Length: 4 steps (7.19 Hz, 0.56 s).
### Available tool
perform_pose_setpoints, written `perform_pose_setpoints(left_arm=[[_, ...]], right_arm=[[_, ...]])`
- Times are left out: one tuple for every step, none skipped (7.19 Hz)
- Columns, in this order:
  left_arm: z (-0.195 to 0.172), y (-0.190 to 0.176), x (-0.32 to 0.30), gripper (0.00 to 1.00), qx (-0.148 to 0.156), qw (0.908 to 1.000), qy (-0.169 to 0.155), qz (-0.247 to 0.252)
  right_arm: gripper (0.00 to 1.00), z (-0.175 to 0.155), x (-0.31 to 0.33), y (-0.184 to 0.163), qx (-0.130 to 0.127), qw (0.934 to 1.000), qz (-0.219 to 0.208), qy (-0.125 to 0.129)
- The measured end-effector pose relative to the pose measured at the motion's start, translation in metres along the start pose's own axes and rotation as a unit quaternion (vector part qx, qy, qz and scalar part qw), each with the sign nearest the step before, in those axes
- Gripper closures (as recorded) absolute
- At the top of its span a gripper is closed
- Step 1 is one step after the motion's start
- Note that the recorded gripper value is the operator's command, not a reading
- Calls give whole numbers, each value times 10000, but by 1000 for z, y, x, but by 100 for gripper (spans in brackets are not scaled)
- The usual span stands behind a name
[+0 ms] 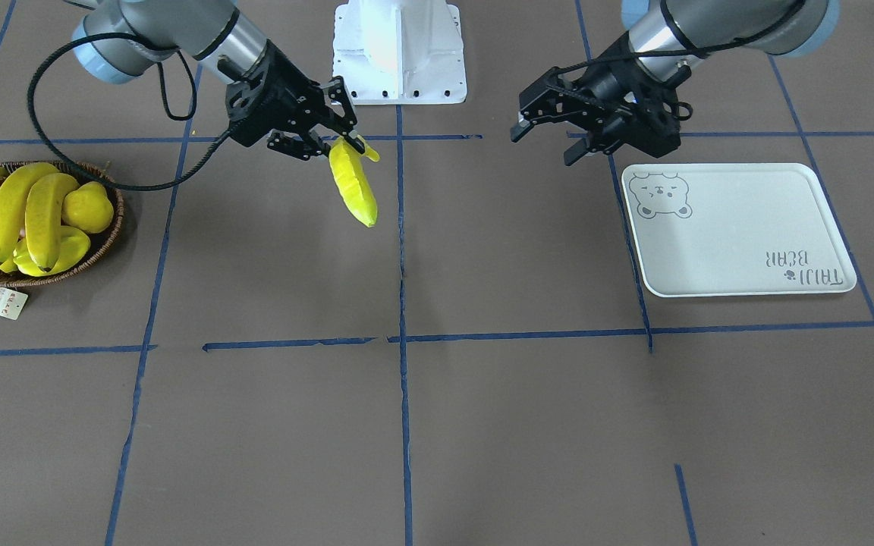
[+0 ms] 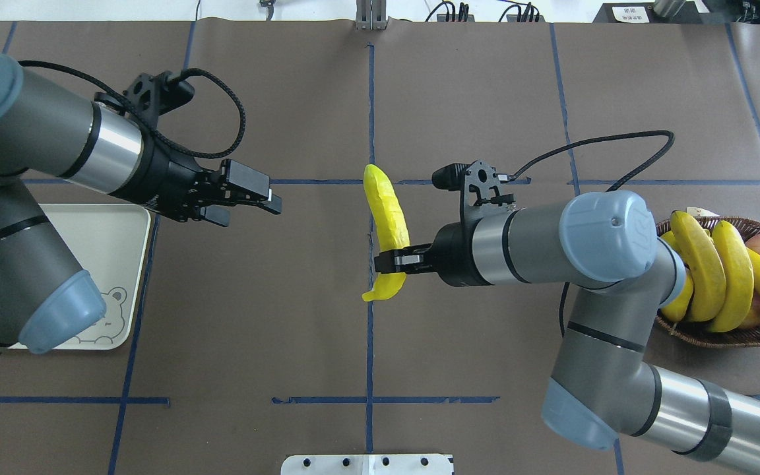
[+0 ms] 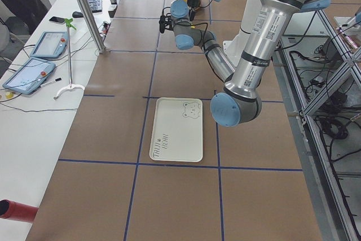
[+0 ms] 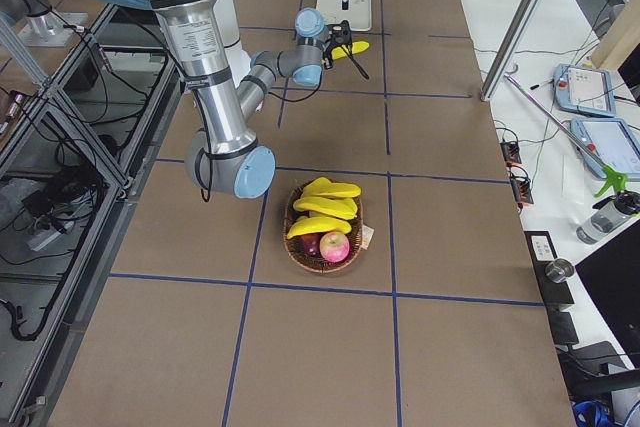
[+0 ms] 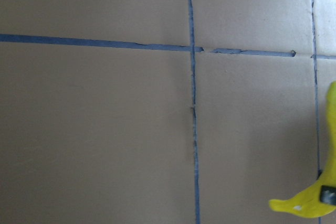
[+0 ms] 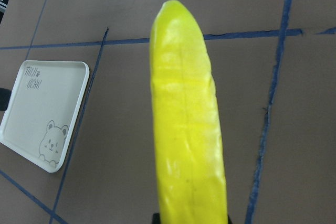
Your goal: Transfer all bananas from basket to plate
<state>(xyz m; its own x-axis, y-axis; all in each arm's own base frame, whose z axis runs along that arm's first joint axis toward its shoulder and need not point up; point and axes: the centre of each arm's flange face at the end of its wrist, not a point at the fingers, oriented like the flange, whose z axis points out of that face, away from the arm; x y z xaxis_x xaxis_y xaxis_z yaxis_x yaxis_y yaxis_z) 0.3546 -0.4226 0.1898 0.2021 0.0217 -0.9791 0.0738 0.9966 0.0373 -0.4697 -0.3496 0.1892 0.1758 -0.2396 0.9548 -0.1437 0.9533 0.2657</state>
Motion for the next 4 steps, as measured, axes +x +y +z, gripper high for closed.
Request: perform_pose_setpoints(left_arm=[[9, 3, 13, 0, 168, 9997, 130, -147], [19, 3, 23, 0, 334, 9986, 237, -321], [30, 5, 29, 1, 485, 9972, 339, -464], [41, 9, 33, 1, 582, 9958, 441, -557]], right_arm=[[96, 10, -16, 6, 42, 9999, 76, -69], [96, 16, -29, 13, 108, 9998, 151, -123], [96, 21, -38, 18, 167, 9995, 200, -164], [96, 23, -46, 21, 196, 9993, 241, -208]])
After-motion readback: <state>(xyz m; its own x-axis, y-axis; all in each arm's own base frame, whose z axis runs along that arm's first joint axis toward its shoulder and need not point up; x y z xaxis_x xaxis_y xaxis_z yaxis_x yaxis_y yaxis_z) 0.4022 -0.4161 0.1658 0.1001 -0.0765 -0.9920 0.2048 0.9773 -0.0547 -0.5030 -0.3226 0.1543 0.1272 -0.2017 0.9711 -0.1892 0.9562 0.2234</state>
